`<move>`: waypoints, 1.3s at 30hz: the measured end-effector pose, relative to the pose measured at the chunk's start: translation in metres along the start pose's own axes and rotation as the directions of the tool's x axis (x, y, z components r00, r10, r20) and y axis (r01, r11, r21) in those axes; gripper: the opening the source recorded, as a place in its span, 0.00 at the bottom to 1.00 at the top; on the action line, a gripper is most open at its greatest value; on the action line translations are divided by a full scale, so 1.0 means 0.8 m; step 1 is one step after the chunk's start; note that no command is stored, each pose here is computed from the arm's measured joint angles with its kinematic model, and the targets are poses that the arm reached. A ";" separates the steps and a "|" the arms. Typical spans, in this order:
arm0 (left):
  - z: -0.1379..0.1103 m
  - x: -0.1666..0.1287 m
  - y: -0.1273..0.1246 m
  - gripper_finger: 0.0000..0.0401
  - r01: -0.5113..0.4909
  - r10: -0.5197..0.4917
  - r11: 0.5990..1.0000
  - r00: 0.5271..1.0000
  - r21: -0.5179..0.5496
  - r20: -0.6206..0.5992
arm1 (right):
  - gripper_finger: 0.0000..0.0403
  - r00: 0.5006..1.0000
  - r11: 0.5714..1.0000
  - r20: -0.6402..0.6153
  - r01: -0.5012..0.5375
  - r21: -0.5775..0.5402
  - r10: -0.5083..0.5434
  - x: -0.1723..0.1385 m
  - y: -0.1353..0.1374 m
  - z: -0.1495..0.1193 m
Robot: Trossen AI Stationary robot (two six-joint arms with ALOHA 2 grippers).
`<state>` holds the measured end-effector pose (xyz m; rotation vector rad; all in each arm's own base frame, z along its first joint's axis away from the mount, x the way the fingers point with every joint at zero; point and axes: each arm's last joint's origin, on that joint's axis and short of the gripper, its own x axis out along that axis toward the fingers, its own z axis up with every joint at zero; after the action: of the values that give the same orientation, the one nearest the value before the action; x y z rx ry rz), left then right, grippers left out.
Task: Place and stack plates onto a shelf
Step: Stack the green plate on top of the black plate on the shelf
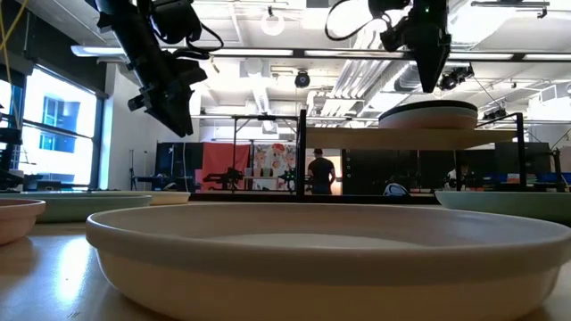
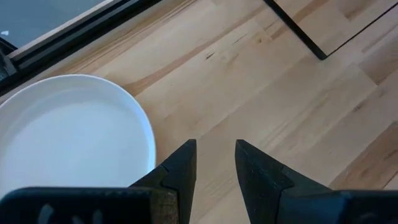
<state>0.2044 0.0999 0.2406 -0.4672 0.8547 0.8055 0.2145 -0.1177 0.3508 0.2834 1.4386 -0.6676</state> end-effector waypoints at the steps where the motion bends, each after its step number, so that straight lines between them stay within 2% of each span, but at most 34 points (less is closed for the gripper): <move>1: 0.000 0.000 0.000 0.25 0.009 -0.009 1.000 1.000 0.000 -0.004 | 0.30 1.000 1.000 0.005 -0.016 0.023 0.016 -0.002 0.000 -0.002; 8: -0.003 0.000 -0.005 0.25 0.131 -0.131 0.991 0.989 -0.001 -0.064 | 0.30 0.983 0.972 0.068 -0.177 0.156 0.168 -0.017 0.005 -0.011; 14: -0.008 -0.003 -0.013 0.25 0.226 -0.227 0.974 0.967 -0.024 -0.119 | 0.30 0.968 0.951 0.100 -0.247 0.184 0.232 -0.025 0.023 -0.014; 18: -0.013 -0.006 -0.023 0.25 0.253 -0.256 0.967 0.958 -0.040 -0.131 | 0.30 0.957 0.935 0.091 -0.289 0.205 0.276 -0.029 0.039 -0.017; 25: -0.021 -0.011 -0.040 0.25 0.296 -0.292 0.955 0.946 0.009 -0.144 | 0.29 0.959 0.924 0.096 -0.282 0.260 0.266 -0.036 0.066 -0.026; 39: -0.039 -0.023 -0.067 0.25 0.366 -0.345 0.925 0.922 0.103 -0.176 | 0.29 0.958 0.842 0.159 -0.287 0.456 0.241 -0.055 0.133 -0.058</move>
<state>0.2246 0.0384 0.2399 -0.5522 0.9275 0.3760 0.2387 0.0033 0.3648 0.8125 1.0975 -0.7886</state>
